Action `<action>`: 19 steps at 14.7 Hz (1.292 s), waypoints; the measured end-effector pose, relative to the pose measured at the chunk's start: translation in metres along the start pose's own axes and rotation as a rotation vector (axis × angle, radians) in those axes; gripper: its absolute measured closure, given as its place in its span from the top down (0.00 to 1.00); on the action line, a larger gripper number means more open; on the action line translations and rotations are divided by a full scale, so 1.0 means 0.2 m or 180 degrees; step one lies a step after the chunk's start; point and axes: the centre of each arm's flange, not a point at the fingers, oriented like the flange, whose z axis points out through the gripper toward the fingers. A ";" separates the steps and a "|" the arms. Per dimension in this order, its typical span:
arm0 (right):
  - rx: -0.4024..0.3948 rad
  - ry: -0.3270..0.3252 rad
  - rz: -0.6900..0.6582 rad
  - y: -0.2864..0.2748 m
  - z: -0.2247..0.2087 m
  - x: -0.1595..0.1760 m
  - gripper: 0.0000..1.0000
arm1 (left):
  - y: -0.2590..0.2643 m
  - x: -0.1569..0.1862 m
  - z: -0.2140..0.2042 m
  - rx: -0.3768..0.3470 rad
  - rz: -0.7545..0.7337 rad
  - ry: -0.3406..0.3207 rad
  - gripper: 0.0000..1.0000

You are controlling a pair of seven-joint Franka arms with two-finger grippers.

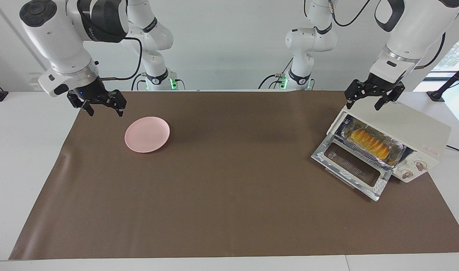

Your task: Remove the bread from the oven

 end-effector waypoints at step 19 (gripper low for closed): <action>0.0000 0.0000 0.0000 0.00 0.00 0.00 1.00 | -0.08 0.52 0.71 0.0731 -0.1958 -0.0369 1.00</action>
